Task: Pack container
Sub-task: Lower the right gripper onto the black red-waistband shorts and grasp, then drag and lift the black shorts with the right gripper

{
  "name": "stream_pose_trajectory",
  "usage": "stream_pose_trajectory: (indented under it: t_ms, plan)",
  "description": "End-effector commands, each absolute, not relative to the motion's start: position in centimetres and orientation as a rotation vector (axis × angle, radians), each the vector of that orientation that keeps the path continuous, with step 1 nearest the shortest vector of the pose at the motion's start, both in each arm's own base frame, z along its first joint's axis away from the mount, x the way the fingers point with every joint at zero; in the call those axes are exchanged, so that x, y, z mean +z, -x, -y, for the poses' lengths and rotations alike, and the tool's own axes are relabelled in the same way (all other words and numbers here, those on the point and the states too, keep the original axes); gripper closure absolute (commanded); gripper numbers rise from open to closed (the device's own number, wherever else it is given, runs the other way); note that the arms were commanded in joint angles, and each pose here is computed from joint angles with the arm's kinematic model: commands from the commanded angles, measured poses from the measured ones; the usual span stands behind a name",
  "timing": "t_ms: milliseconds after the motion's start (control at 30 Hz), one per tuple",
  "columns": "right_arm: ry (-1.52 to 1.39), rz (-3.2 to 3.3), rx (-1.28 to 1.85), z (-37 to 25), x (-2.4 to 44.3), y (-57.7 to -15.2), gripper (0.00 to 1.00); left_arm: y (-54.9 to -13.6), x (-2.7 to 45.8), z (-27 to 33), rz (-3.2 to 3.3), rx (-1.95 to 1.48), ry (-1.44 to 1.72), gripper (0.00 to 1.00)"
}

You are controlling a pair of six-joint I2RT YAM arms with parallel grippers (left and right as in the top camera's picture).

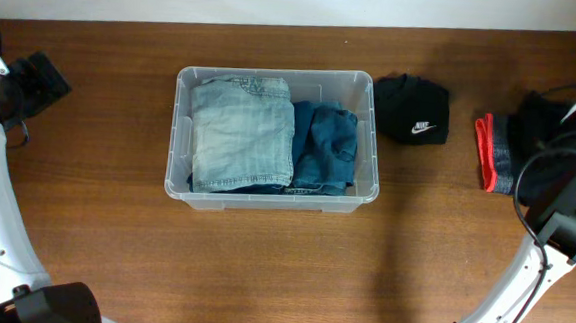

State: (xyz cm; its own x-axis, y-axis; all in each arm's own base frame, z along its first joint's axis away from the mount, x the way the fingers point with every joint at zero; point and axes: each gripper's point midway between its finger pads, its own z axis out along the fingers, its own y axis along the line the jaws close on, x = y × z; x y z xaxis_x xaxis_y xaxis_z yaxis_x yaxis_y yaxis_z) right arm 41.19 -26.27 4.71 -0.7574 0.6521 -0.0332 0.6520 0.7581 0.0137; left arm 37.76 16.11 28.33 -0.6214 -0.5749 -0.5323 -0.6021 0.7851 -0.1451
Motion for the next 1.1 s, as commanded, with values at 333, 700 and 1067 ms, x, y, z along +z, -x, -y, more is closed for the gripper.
stream_pose_trajectory:
  t_ms: [333,700,1067]
  plan:
    - [-0.462,-2.716,0.105,29.7,15.1,-43.0,0.12,-37.8,27.7,-16.4,-2.416,0.069,0.892,0.01]
    - [-0.332,-2.596,0.501,31.2,12.5,-38.8,0.04,-37.8,27.7,-16.3,-2.416,0.069,0.891,0.01]
    - [-0.380,-2.647,0.620,31.0,6.4,-38.3,0.02,-37.8,27.7,-16.3,-2.416,0.069,0.891,0.01]
